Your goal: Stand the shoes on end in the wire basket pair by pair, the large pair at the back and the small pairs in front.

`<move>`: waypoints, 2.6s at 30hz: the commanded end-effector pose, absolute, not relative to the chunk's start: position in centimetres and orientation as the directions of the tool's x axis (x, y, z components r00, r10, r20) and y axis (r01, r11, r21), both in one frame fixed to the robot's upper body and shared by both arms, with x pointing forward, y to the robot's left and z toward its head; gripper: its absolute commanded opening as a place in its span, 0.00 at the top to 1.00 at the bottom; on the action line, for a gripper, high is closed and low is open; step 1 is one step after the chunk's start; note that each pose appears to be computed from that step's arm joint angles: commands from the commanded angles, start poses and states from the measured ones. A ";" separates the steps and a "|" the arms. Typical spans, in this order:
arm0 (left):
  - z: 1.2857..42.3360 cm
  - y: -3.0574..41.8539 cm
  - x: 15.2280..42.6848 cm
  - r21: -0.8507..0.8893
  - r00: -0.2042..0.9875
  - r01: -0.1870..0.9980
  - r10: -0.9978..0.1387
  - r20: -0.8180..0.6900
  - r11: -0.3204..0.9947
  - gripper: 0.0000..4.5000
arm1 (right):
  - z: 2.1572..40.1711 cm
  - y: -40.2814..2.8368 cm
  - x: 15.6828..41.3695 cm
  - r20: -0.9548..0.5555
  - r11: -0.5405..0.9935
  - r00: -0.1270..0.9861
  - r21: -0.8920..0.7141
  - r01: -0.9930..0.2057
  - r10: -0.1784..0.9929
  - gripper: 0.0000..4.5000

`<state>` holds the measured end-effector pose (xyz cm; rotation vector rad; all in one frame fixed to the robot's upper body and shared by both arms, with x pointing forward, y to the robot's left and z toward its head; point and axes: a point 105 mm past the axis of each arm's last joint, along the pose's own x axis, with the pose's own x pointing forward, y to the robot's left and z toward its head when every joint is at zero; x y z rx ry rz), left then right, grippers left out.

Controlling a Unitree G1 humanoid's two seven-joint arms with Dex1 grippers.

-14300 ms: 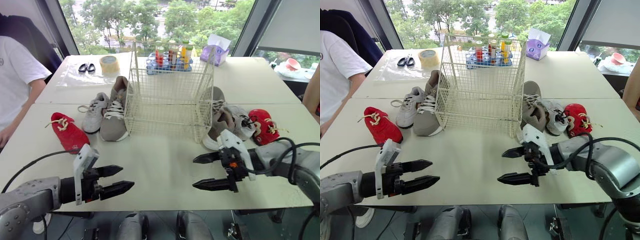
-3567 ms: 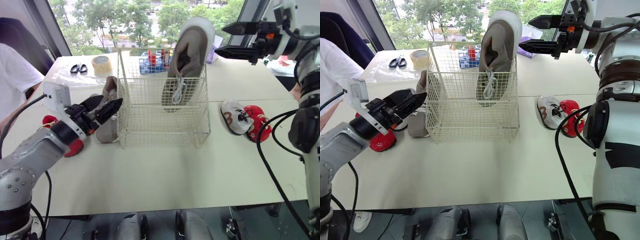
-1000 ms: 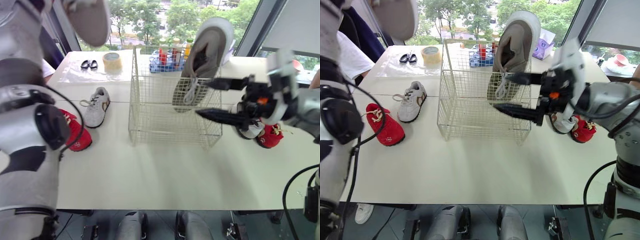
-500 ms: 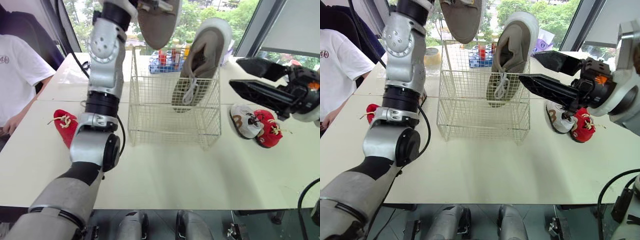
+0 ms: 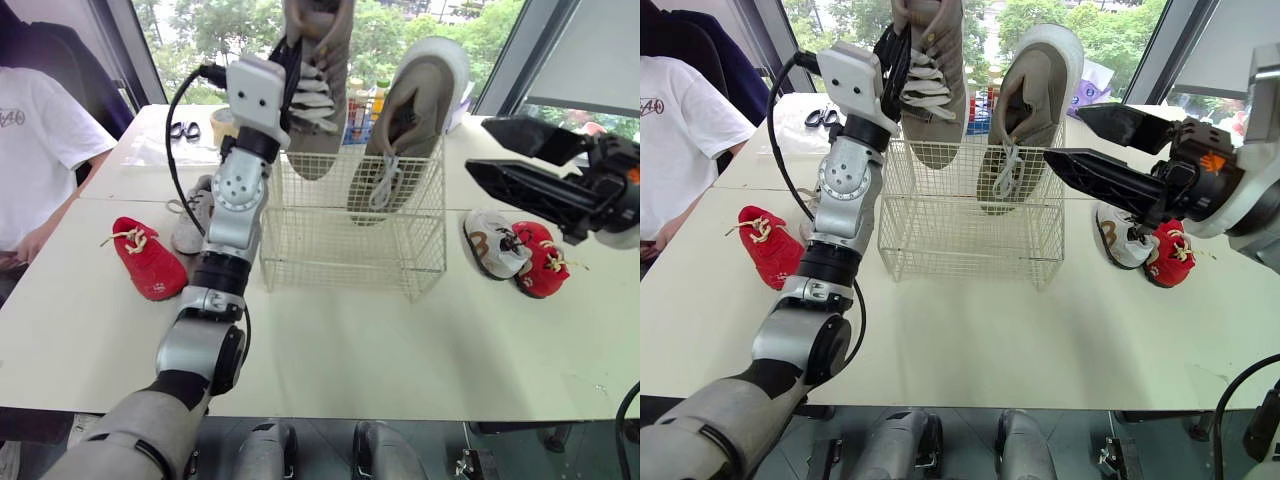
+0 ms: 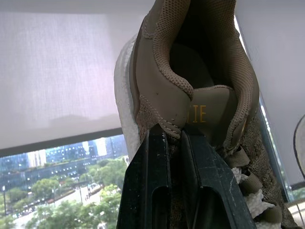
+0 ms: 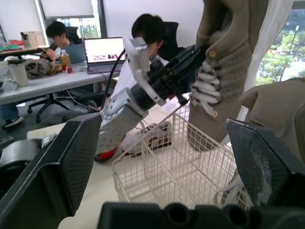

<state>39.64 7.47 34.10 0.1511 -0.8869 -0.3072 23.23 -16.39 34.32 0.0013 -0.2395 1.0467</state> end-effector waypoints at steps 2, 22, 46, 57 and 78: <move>34.3 7.0 37.9 0.256 0.586 0.259 -0.363 0.724 0.931 0.91 | 34.8 -16.6 23.5 0.223 0.498 0.463 -0.133 -0.857 0.858 0.00; 34.4 15.0 32.4 0.134 0.740 0.473 -0.475 0.477 0.871 0.00 | 28.9 -24.7 30.1 0.151 0.846 0.833 -0.044 -0.532 0.532 0.00; 20.4 8.9 23.1 -0.356 0.713 0.689 -0.679 0.174 0.631 0.00 | 14.7 -25.9 28.3 -0.048 0.997 0.997 0.056 0.056 -0.053 0.00; 19.8 7.5 22.8 -0.366 0.648 0.739 -0.745 0.158 0.566 0.00 | 10.8 -28.4 31.1 -0.135 0.990 0.987 0.103 0.100 -0.085 0.00; 19.6 7.1 20.6 -0.367 0.558 0.786 -0.826 0.077 0.497 0.00 | 9.1 -28.4 37.4 -0.070 0.977 0.994 0.188 0.101 -0.089 0.50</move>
